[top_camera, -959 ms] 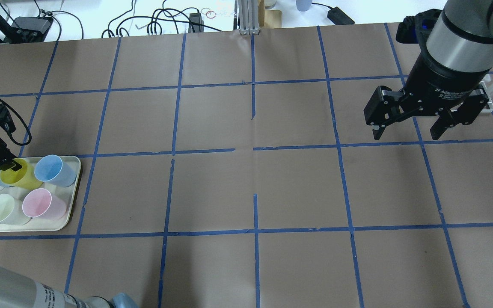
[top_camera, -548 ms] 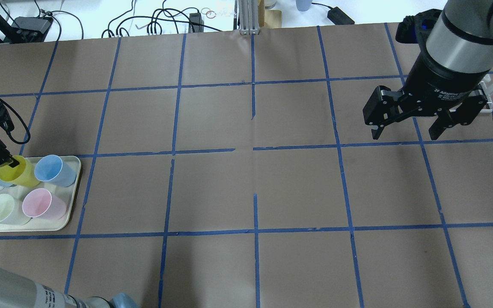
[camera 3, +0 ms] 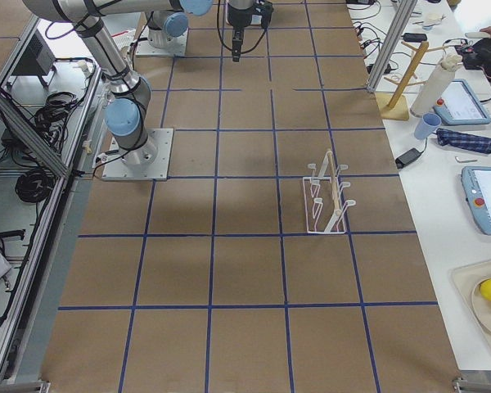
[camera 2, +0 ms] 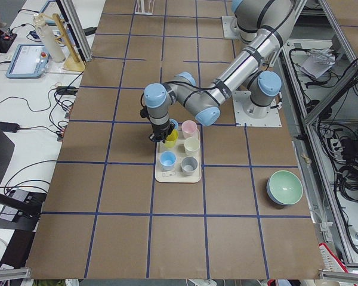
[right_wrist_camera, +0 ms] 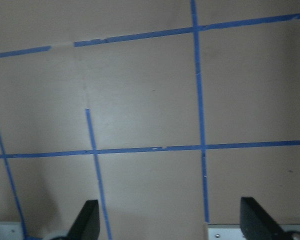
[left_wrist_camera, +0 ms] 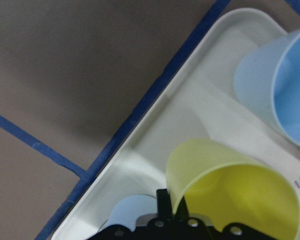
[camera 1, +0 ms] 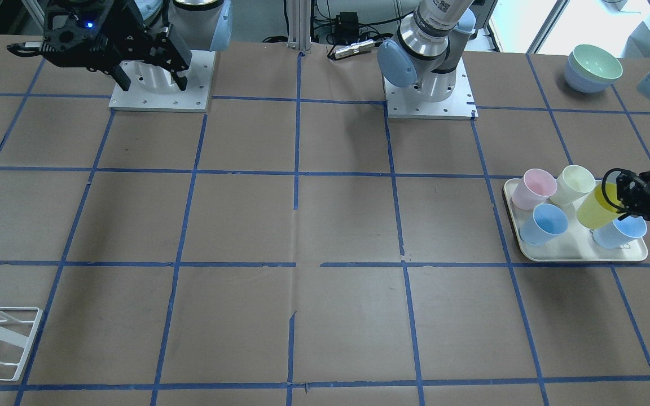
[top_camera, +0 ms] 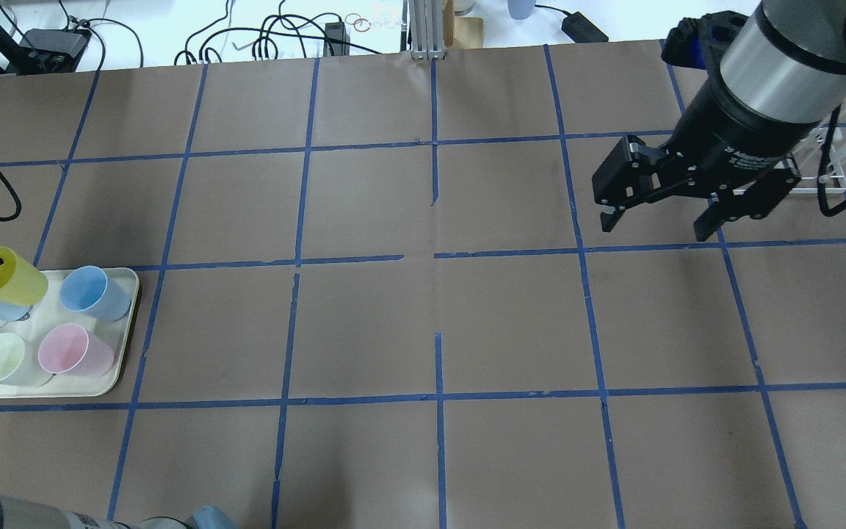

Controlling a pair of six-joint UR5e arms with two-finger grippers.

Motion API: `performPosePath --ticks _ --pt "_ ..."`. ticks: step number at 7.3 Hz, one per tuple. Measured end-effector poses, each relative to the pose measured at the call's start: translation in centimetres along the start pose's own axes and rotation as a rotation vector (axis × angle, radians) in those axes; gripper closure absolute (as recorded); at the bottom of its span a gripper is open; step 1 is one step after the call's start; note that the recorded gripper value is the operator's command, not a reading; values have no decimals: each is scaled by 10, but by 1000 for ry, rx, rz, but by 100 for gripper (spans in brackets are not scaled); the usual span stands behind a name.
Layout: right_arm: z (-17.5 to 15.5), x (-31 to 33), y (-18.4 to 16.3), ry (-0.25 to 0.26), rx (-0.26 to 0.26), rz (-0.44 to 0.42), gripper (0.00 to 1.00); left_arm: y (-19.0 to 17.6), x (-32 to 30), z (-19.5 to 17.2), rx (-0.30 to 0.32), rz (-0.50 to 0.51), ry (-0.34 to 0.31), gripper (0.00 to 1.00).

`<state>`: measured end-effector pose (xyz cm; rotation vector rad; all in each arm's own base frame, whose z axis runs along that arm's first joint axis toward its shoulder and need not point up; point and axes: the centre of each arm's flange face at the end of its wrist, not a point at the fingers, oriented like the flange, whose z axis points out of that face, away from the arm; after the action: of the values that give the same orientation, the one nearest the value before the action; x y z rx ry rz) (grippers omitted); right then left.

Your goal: Transfer IKEA cup to right arm and place on rack

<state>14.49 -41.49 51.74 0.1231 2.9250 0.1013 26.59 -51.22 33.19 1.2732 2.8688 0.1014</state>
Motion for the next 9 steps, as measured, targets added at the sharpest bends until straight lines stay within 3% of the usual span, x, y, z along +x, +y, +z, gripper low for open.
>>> performPosePath --ticks 2,4,6,8,9 --pt "-3 -15 0 -152 2 -6 0 -11 36 -54 53 -133 38 100" --pt "-8 -32 -1 -358 -7 -7 0 -42 88 -90 175 -295 157 100" --pt "-13 -50 -1 -586 -31 -4 0 -74 136 -107 322 -390 359 100" --pt "-19 -60 -6 -796 -43 3 0 -96 173 -115 471 -487 622 100" --pt "-16 -53 -14 -883 -41 15 0 -110 194 -120 518 -520 750 100"
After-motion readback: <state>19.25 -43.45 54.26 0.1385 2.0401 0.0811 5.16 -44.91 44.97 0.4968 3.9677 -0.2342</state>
